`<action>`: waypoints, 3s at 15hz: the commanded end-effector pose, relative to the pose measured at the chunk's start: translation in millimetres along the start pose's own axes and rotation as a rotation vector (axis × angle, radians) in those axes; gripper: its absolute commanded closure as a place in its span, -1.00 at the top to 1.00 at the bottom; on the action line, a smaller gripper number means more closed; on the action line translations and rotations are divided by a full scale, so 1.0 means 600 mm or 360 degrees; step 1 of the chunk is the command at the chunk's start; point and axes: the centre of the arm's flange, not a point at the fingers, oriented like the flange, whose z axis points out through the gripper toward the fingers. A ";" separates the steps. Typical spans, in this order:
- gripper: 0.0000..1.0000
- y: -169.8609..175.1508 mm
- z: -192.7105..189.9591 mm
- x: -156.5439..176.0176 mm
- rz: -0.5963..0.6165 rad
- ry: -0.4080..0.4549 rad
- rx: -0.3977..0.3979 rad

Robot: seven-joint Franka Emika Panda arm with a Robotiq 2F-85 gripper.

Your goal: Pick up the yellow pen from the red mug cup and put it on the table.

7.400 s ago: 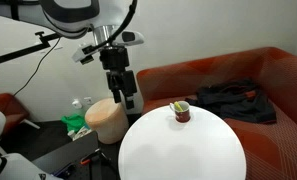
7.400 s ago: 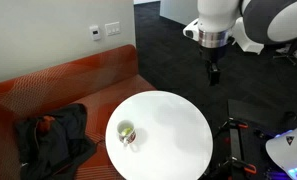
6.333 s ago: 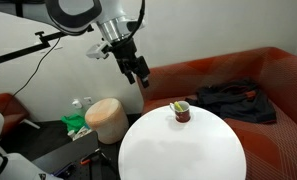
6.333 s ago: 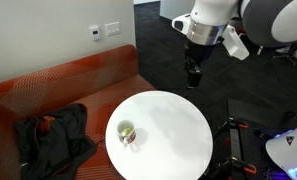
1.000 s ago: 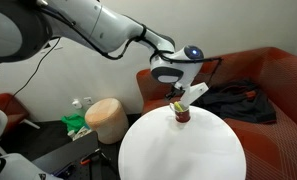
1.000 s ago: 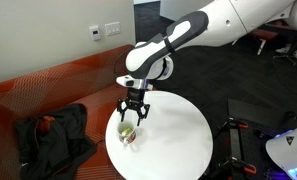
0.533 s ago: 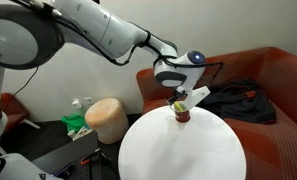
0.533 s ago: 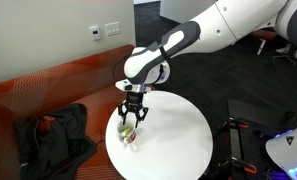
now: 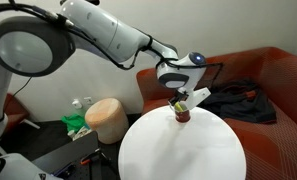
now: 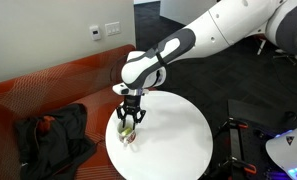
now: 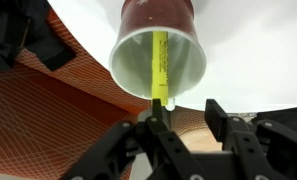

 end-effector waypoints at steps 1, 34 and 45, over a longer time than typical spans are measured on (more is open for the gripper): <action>-0.02 0.027 0.008 -0.001 0.0026 -0.0024 -0.0007; -0.90 0.055 0.027 0.008 0.0003 -0.0058 0.0026; -0.90 0.001 -0.130 0.066 0.0112 0.0088 -0.0132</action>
